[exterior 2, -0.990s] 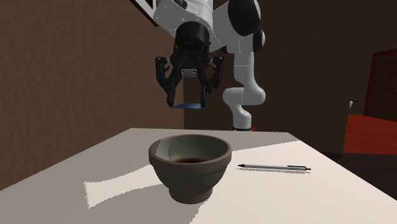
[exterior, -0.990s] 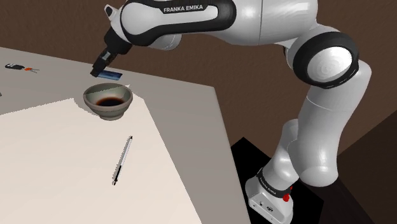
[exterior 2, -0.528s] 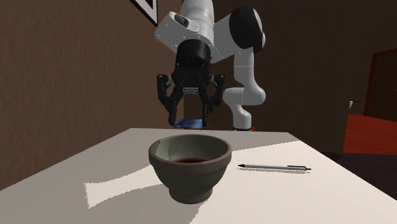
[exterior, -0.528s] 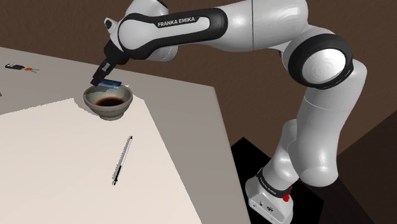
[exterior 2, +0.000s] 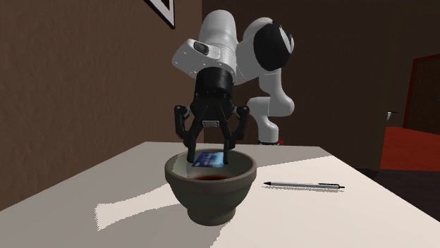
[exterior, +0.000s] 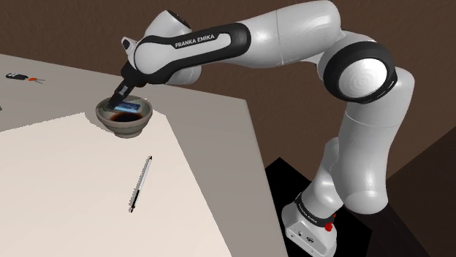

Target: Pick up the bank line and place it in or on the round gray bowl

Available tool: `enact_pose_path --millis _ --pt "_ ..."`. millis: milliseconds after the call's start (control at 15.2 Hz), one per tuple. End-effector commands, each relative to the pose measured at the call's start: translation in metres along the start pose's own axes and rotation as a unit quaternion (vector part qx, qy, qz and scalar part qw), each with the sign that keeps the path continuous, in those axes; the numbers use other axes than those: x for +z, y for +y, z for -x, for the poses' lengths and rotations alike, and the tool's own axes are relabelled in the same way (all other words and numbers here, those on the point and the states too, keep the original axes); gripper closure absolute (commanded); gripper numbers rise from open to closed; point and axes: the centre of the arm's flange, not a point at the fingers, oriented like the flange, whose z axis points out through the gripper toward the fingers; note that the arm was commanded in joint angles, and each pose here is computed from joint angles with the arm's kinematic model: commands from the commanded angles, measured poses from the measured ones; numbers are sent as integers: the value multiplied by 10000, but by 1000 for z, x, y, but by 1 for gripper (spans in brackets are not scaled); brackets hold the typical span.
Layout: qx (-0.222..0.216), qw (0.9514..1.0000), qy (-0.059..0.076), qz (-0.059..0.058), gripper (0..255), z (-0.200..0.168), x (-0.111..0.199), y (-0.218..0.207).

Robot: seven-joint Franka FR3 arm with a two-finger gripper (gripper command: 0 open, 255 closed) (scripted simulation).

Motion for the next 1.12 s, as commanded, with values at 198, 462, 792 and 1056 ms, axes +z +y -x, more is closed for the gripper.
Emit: enact_pose_path --millis 198,462,792,1056 --pt "-1 10000 3 1 255 3 3 0" --pt "-1 10000 3 1 0 3 3 0" --pt "-1 10000 3 1 0 3 3 0" --pt "-1 10000 3 1 0 3 -47 0"
